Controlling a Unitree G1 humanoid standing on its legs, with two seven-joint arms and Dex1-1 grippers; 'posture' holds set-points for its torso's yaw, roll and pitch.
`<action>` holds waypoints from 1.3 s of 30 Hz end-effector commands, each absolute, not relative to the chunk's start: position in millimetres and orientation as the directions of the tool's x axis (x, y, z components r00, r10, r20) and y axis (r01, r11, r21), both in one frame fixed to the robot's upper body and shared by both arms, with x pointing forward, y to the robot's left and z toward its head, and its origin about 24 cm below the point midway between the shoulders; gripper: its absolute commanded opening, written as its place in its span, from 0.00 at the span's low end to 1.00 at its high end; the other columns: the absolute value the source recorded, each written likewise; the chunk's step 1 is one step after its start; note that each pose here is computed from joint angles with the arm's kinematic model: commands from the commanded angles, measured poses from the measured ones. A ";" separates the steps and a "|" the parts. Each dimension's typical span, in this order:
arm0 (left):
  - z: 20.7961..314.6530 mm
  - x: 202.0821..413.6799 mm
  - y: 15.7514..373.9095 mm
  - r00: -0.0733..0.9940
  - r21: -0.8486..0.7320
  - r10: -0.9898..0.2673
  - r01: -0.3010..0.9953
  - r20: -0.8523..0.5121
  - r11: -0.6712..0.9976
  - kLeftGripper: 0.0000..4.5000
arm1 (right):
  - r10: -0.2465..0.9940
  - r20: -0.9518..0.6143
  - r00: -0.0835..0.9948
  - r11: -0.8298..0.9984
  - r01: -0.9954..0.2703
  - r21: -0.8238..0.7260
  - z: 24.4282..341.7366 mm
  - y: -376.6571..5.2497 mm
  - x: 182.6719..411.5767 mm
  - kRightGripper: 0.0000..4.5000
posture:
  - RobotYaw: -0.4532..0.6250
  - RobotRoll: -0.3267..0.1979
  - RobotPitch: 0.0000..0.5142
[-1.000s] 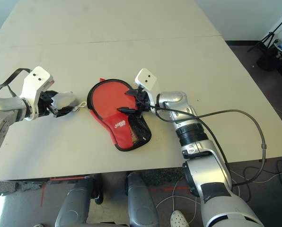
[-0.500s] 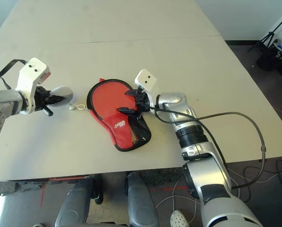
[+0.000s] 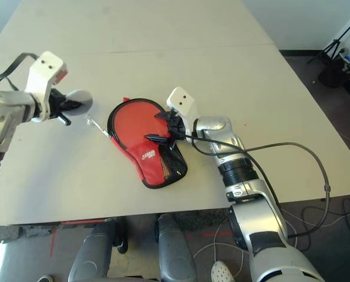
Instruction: Store the ping-pong paddle in its case and zip it.
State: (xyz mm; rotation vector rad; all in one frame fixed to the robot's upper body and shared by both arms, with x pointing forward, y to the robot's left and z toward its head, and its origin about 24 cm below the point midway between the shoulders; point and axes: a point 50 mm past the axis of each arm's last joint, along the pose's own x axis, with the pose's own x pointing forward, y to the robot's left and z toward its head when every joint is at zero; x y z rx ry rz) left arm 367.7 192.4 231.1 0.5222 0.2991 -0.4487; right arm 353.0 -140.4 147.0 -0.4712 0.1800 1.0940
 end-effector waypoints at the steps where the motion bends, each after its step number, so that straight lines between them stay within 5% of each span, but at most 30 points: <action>1: 233.6 382.4 185.5 0.880 0.445 -0.309 0.454 -0.361 0.772 0.07 | 0.763 -0.503 0.406 0.354 -0.913 -0.201 109.4 -141.7 344.8 1.00 | 0.44 0.62 0.50; 17: 246.5 428.0 142.3 0.919 0.535 -0.324 0.395 -0.225 0.747 0.07 | 0.766 -0.501 0.403 0.351 -0.915 -0.200 106.9 -136.9 338.8 1.00 | 0.40 0.62 0.49; 39: 255.8 422.4 44.5 0.859 0.547 -0.504 0.463 -0.084 0.698 0.06 | 0.759 -0.495 0.423 0.380 -0.905 -0.192 105.1 -136.0 329.5 1.00 | 0.33 0.62 0.49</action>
